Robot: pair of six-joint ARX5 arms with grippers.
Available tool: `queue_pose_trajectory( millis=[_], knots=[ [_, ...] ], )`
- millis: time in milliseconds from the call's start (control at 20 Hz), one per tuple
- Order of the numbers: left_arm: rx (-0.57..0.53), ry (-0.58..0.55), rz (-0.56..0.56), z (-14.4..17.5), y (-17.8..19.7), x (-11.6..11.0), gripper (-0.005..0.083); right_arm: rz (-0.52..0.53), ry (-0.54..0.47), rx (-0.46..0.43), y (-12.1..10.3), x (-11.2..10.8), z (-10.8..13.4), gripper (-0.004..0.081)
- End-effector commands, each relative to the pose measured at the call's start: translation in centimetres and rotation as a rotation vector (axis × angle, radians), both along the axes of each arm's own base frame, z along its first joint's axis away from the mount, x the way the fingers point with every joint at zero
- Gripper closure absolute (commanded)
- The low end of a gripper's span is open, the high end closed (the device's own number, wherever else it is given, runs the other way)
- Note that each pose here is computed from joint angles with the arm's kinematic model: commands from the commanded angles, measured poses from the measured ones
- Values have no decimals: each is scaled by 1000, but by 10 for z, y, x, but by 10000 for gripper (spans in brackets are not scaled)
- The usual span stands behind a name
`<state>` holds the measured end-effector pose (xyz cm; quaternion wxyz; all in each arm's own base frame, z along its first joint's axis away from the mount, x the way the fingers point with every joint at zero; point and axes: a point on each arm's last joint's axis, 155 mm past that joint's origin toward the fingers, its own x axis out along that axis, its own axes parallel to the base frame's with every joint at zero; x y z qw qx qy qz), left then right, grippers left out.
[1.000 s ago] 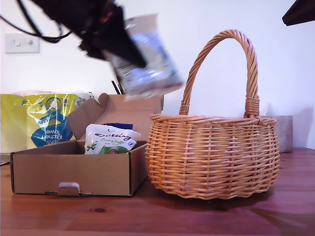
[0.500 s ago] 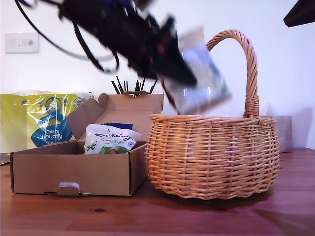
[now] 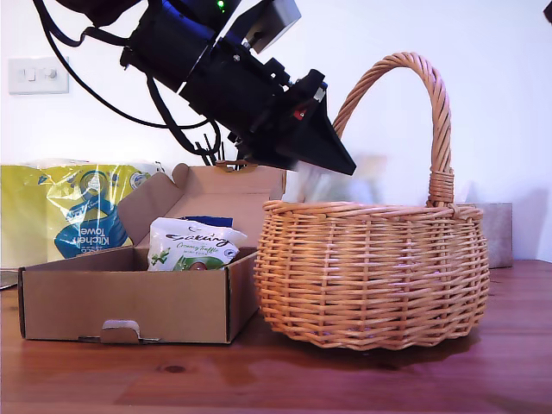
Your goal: Move the bags of Easter eggs from the cardboard box on the left into the woven basket on the right side.
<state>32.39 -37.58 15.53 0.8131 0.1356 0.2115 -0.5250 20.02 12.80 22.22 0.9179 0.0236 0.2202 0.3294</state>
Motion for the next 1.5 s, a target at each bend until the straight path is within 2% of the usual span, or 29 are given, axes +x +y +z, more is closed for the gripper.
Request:
queue_pose_trajectory(
  millis=[0, 150, 300, 400, 500, 600, 1050, 1350, 1450],
  knots=[
    [-22, -19, -5, 11, -4, 0, 280, 4, -18, 7, 1, -2, 7, 782],
    [-11, -7, -5, 20, -2, -2, 296, 4, -15, 7, 1, -2, 6, 782],
    [-4, -1, 3, 42, 10, -9, 397, 4, -16, 7, 1, -2, 6, 782],
    [11, 8, 29, 53, 26, -14, 529, 4, -16, 6, 1, -2, 6, 782],
    [42, 38, 72, 56, 49, -14, 718, 7, -21, 1, 1, -2, 6, 782],
    [60, 60, 130, 57, 75, -4, 788, 7, -22, 0, 1, -2, 6, 782],
    [103, 122, 333, 40, 178, 44, 793, 9, -73, 2, 1, 2, 16, 782],
    [57, 126, 384, 28, 218, 58, 793, -22, -81, -11, -4, 6, 16, 782],
    [65, 128, 369, 20, 225, 55, 793, -22, -83, -11, -4, 6, 16, 782]
  ],
)
